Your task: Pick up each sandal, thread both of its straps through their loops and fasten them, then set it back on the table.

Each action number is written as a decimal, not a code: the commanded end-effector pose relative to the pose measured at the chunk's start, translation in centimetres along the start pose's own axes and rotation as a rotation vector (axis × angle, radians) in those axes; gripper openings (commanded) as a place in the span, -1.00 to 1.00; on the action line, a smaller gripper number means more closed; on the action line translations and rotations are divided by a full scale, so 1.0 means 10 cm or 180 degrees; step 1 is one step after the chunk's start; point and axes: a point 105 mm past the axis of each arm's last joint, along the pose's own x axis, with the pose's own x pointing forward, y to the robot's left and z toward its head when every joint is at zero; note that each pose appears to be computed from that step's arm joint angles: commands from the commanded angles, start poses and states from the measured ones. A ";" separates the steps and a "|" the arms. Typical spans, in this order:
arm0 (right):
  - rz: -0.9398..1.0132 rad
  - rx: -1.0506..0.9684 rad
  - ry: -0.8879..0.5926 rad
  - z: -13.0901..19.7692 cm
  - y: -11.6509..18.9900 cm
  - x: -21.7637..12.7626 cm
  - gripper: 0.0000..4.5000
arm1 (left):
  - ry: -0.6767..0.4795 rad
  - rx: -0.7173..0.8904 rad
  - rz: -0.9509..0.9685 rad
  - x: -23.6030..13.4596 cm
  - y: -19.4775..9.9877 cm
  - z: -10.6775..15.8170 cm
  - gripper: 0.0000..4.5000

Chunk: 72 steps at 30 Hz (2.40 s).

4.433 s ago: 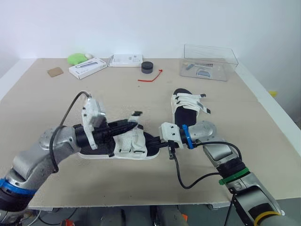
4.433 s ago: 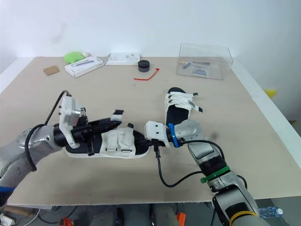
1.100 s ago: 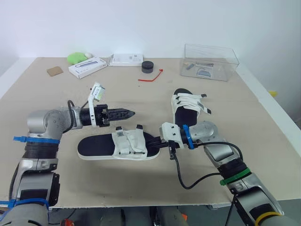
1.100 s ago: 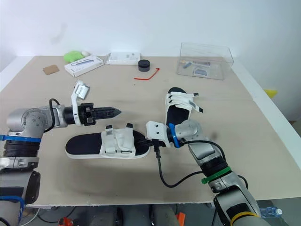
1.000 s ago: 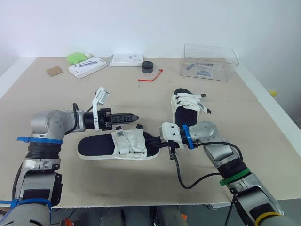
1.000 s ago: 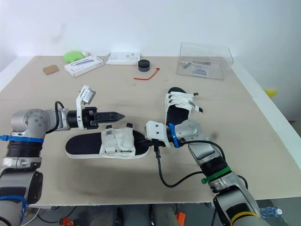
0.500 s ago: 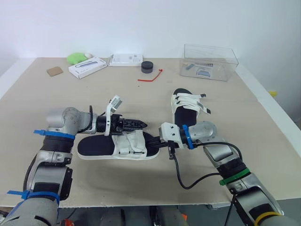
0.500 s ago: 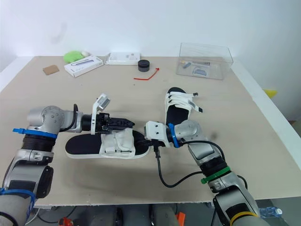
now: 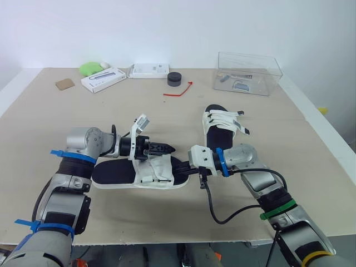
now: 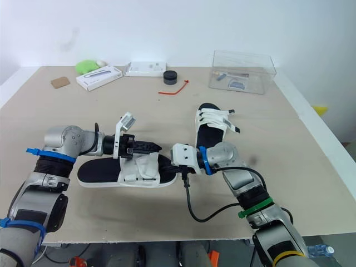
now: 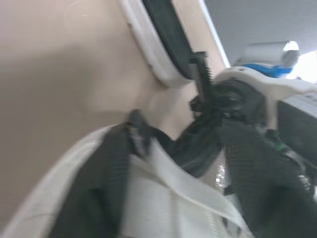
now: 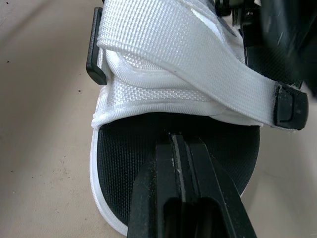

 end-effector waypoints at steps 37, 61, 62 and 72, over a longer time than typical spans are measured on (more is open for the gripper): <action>0.0054 -0.0029 0.0064 -0.02 -0.03 0.01 -1.00 | 0.0363 0.3017 -0.0790 -0.33 -1.08 -0.52 -0.97; 0.0127 -0.0069 0.0080 -0.04 -0.02 0.01 -1.00 | 0.0548 0.1284 -0.0969 -0.90 -1.17 -0.79 0.98; 0.0132 -0.0071 0.0080 -0.04 -0.02 0.01 -1.00 | 0.0634 0.1210 -0.0907 -0.92 -1.13 -0.88 0.98; 0.0154 -0.0074 0.0073 -0.03 0.00 0.01 -1.00 | 0.0133 0.0466 -0.0589 -0.78 -0.87 -1.28 0.98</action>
